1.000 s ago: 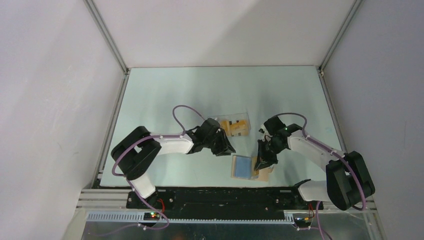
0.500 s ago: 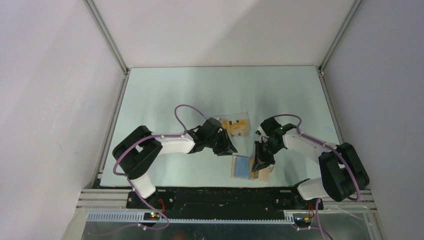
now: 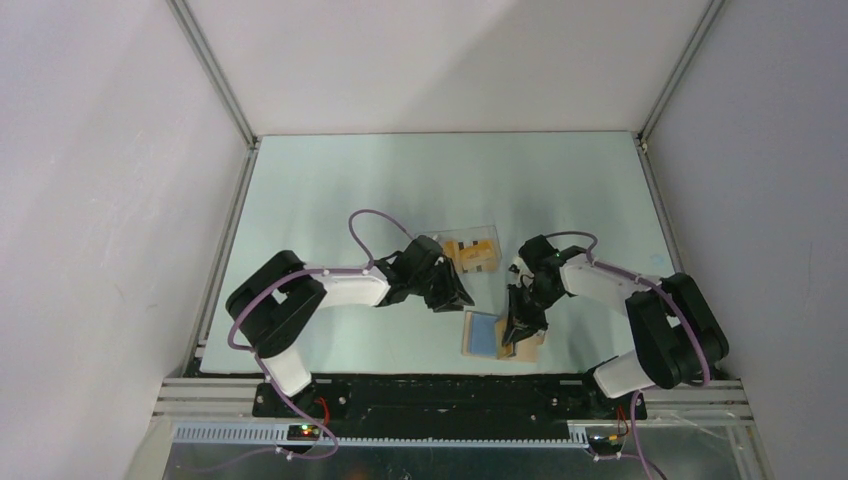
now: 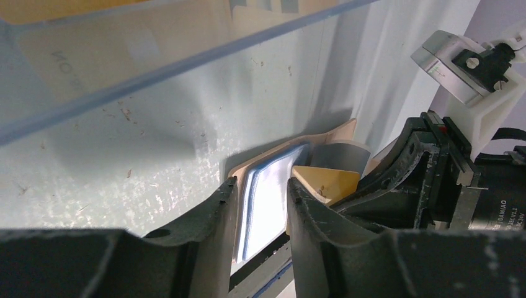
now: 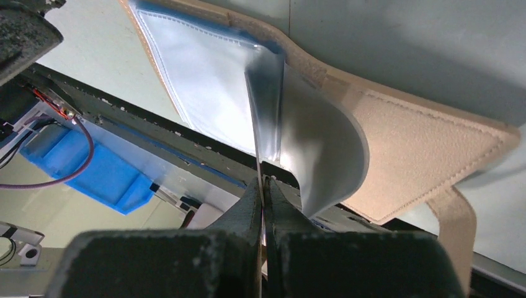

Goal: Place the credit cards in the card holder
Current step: Move the card holder to the center of the board.

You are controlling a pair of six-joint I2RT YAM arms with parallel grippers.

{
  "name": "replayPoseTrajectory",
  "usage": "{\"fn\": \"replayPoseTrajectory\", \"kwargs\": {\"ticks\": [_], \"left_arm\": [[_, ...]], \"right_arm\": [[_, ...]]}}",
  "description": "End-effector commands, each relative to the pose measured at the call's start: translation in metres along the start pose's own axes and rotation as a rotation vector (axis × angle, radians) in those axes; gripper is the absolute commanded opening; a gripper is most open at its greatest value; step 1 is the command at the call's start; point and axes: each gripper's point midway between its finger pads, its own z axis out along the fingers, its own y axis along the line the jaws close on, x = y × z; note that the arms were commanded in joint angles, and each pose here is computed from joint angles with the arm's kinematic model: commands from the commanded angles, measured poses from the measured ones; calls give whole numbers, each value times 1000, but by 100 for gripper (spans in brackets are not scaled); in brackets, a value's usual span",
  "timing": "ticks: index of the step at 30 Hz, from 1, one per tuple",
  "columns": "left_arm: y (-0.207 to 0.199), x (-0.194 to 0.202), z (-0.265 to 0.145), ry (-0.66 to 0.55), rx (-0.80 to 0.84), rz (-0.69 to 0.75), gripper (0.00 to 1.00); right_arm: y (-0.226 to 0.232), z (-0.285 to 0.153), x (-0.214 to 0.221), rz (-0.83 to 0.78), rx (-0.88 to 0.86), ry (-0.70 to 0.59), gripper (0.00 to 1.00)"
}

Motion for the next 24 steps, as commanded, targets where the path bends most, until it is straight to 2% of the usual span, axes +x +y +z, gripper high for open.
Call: {"fn": "replayPoseTrajectory", "kwargs": {"ticks": [1,13,24], "left_arm": [[1,-3,-4,-9,0,0,40],[2,-2,-2,-1,-2,-1,40],[1,-2,-2,-1,0,-4,40]], "right_arm": [[0,-11,-4,0,27,-35,0],[-4,-13,2,-6,50,-20,0],[15,-8,0,-59,-61,10,0]]}}
